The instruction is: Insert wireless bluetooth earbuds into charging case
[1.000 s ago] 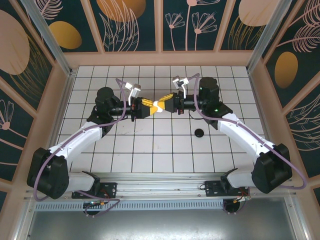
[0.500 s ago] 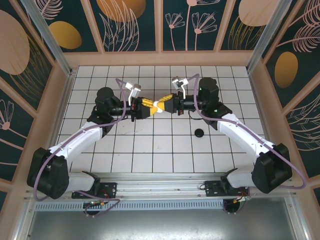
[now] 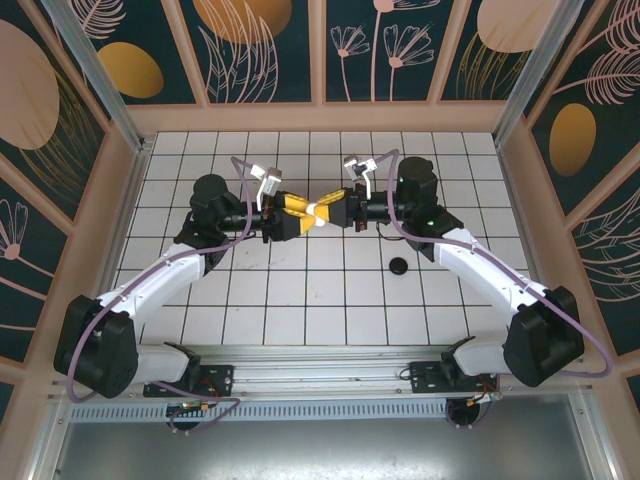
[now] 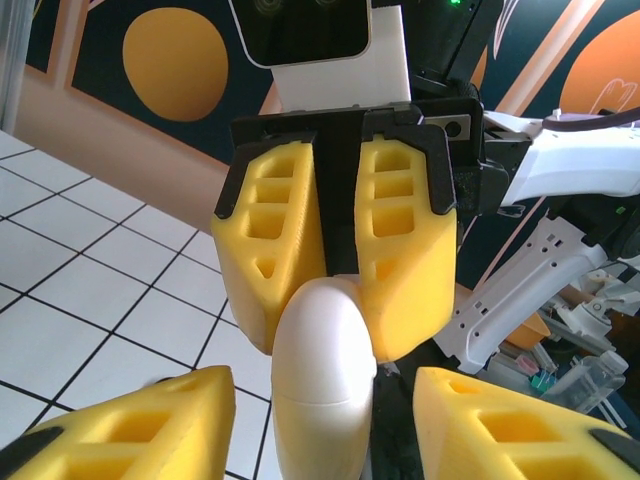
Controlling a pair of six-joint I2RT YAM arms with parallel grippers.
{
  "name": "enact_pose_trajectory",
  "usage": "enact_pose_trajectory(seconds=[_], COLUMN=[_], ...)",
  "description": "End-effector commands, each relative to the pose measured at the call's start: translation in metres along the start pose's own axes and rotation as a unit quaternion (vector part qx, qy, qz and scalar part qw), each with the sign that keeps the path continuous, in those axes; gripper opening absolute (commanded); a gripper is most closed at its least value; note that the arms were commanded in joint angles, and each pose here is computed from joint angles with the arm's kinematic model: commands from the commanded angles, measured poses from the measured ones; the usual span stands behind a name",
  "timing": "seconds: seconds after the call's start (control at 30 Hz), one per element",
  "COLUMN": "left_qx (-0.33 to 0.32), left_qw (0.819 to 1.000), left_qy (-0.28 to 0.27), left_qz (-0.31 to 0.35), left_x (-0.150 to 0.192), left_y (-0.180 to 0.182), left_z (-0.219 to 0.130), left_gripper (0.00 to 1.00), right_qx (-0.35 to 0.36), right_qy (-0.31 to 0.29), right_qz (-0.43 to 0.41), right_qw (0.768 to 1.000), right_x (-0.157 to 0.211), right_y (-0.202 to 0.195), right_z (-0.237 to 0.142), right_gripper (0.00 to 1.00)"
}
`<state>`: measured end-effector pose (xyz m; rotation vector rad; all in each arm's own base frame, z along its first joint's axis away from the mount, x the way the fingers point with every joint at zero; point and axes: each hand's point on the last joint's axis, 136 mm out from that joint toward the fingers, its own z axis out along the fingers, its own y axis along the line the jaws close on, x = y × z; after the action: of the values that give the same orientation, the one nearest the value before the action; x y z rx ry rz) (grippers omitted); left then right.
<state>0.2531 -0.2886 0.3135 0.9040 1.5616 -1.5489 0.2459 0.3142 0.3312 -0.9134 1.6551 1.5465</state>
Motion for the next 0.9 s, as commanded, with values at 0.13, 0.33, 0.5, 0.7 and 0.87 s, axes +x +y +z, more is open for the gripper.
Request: enact_pose_trajectory(seconds=[0.13,0.33,0.5,0.7,0.87], left_qx=[0.022,0.025,0.027,0.028,0.030], left_qw=[1.000,1.000,1.000,1.000,0.999], left_qy=[0.008,0.013,0.012,0.014,0.016], left_qz=[0.012,0.007,0.006,0.003,0.004], left_x=[-0.0006,0.0030,0.0028,0.0033,0.0032], left_y=[-0.0087,-0.0075,-0.0069,-0.0058,-0.0065], left_z=[0.0013,0.0019,0.0026,0.0029,0.0033], left_gripper=[0.44,0.48,0.44,0.38,0.23], right_qx=[-0.019,-0.022,-0.027,-0.028,-0.029], right_qy=[-0.013,-0.013,-0.010,-0.009,-0.008], right_qz=[-0.029,-0.029,-0.028,-0.026,-0.026], right_qw=[0.999,0.999,0.999,0.999,0.999], right_x=[-0.0101,-0.0108,-0.0106,-0.0107,-0.0115], right_y=[0.0175,0.0178,0.0185,0.0167,0.0157], right_z=[-0.0032,-0.0022,0.0001,0.0013,0.0023], right_gripper=[0.09,0.09,0.09,0.09,0.09])
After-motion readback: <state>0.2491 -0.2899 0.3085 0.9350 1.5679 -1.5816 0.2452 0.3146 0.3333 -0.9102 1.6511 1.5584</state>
